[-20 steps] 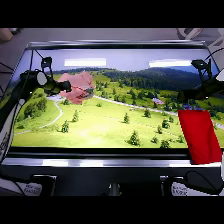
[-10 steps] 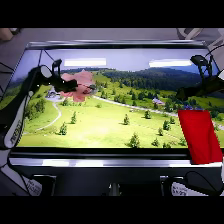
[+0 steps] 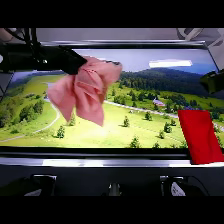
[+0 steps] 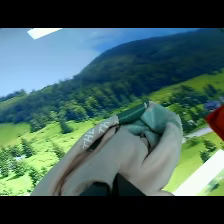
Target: Fold the shirts.
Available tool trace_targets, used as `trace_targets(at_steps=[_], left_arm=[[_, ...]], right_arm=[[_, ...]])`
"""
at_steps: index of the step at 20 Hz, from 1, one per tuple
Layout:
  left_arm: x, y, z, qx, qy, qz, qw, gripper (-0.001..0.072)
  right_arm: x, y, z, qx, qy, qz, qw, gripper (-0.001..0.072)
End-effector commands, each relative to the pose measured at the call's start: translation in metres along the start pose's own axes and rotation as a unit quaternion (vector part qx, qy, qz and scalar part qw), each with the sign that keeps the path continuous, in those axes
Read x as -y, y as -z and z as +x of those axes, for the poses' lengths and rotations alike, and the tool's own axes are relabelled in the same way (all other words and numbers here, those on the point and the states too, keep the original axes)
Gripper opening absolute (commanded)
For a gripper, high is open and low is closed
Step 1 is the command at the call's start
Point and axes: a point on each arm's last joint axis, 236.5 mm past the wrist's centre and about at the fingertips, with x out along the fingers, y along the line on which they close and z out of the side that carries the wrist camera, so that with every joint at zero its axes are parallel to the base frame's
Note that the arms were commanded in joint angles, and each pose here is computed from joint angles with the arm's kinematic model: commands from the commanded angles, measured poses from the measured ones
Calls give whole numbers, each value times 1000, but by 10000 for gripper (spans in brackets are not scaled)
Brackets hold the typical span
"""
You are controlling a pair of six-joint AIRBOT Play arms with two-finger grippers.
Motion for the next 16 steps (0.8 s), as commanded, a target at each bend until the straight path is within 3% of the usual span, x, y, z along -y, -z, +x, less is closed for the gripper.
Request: trace_targets(at_steps=[1,5,9,10,11,12,16], left_arm=[[59,32,19,-39,45,37,998,23],[89,180,111,-221,87,-10,971,23],[125,282,166,-318,132,-96,934,30],[132,289,171,-330,145,-122,925,190],[134,287,171,-337,156,-141,918,622],[126,276,168,-336,159,-140,918,719],[16,207,135,-290,86,-107,947,720]], right_arm=[[-16,-9,-68,51,31,-3,998,685],[-36,23,-63,-14,-13,-3,1000,685],[-46,53,-12,-87,-76,3,993,687],[-50,60,4,-102,-99,6,990,694],[-57,68,24,-119,-126,15,985,705],[-66,77,42,-135,-155,23,978,705],[-124,119,102,-187,-296,88,933,703]])
